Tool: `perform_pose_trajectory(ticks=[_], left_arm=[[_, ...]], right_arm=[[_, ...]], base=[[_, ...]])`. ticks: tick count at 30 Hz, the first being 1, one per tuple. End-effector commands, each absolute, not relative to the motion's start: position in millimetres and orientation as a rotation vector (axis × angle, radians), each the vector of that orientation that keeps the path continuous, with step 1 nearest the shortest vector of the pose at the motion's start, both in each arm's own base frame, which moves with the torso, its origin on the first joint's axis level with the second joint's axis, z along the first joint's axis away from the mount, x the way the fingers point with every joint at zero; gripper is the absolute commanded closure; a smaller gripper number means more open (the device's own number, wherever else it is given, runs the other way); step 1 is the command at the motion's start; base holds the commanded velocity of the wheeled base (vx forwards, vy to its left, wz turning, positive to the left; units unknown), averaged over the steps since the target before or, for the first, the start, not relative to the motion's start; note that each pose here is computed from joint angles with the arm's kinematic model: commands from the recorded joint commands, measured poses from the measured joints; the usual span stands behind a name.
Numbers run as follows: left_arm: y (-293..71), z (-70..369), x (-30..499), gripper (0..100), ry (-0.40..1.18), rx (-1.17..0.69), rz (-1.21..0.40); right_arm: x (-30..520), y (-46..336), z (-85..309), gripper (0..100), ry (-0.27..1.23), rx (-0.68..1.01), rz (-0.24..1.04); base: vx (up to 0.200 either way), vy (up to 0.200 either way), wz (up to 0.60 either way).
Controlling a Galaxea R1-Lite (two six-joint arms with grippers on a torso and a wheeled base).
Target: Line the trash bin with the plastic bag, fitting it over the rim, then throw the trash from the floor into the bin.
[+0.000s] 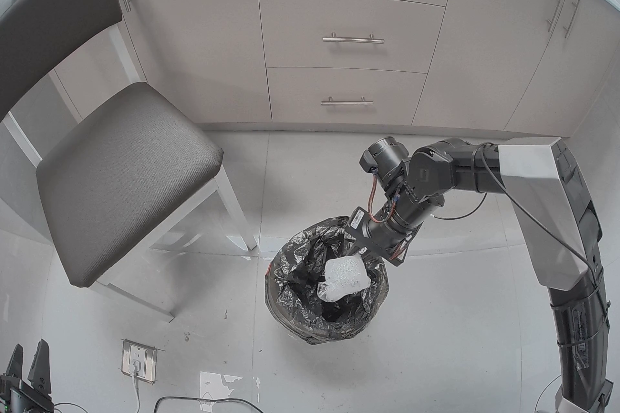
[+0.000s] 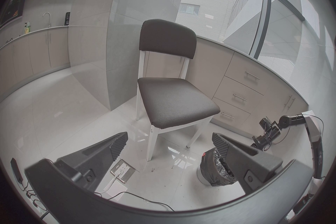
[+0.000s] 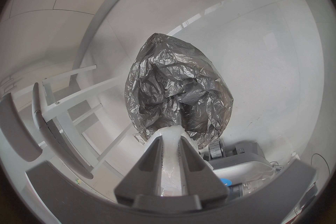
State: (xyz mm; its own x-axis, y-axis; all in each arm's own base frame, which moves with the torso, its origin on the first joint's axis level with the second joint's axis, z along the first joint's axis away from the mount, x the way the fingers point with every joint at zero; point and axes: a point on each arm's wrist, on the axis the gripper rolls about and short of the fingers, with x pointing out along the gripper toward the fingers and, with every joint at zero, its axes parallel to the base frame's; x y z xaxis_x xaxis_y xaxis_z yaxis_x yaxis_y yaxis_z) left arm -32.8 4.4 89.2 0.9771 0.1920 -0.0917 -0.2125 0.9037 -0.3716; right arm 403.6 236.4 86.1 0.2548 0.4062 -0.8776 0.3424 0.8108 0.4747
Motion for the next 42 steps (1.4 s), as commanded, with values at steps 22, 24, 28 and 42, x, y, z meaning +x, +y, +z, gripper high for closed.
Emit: perform_pose_trajectory(ticks=[22,24,28,42], left_arm=[[4.4,89.1,-34.4,0,0.035,-0.392,0.206],[4.4,88.7,-34.2,0,0.037,-0.391,0.206],[4.4,88.6,-34.2,0,0.038,-0.391,0.206],[4.4,88.7,-34.2,0,0.036,-0.391,0.207]], right_arm=[[403.4,244.1,83.4,100,1.298,0.616,0.073],[403.6,244.0,83.4,100,1.293,0.613,0.070],[403.7,244.1,83.5,0,1.290,0.607,0.074],[404.4,245.2,83.2,0,1.261,0.576,0.070]], base=[[0.000,0.000,0.00],[0.000,0.000,0.00],[0.000,0.000,0.00],[0.000,0.000,0.00]])
